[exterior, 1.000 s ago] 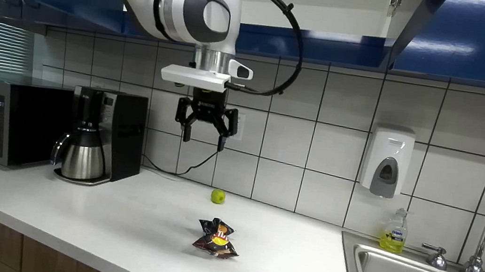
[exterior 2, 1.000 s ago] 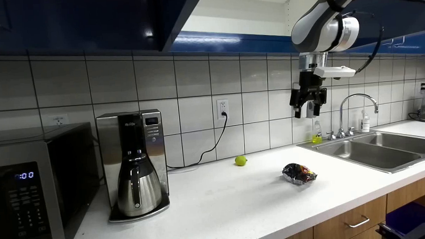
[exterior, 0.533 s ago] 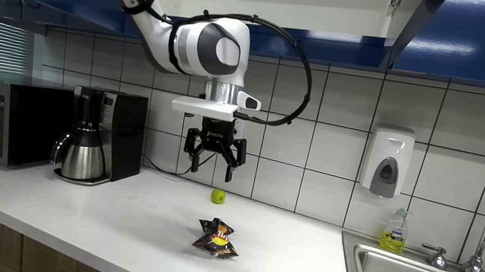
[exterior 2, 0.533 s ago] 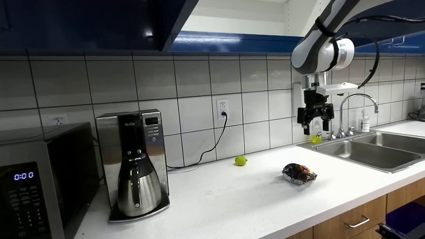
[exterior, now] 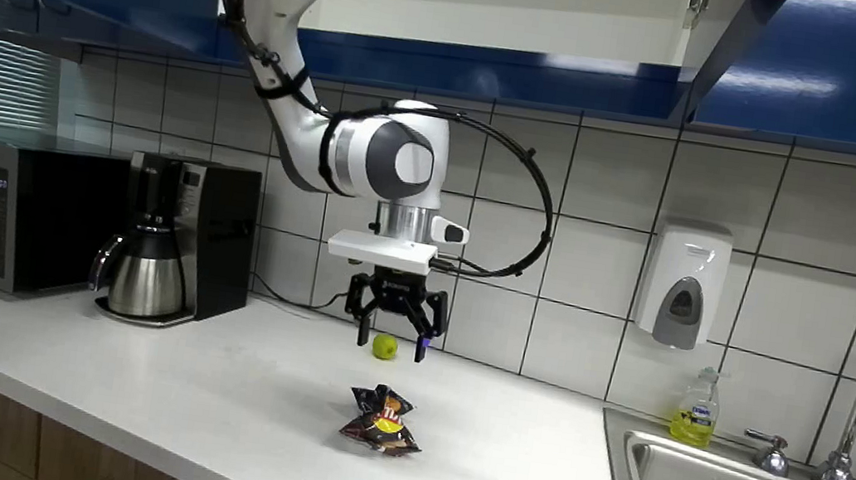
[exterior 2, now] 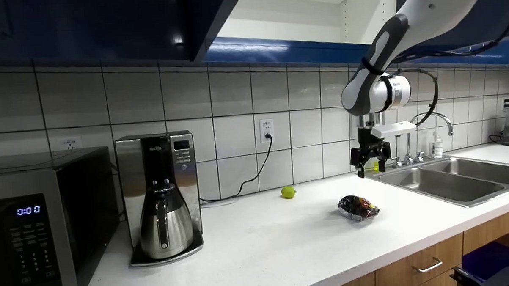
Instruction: Pick up the packet on the counter and put it inside the cupboard
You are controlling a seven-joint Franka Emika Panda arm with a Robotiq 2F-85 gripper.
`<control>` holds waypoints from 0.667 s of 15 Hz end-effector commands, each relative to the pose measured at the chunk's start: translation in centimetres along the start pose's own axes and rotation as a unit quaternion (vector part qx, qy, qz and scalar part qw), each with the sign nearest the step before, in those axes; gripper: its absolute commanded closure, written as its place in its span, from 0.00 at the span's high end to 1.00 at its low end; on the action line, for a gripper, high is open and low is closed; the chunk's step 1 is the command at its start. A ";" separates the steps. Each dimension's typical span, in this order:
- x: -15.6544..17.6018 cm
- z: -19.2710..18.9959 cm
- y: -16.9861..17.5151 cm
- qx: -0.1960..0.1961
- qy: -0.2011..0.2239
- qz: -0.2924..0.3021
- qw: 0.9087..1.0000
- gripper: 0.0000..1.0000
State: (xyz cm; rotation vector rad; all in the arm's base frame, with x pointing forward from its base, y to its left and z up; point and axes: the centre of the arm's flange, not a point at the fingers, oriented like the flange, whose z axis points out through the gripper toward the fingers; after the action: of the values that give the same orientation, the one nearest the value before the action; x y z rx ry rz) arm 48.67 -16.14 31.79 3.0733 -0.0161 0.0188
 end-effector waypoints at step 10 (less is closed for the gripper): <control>6.4 8.9 -0.3 0.022 -0.024 -0.067 0.997 1.00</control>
State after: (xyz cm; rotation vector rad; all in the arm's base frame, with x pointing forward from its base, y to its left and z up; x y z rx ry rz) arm 53.44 -15.69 24.02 3.0929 0.1155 -0.0558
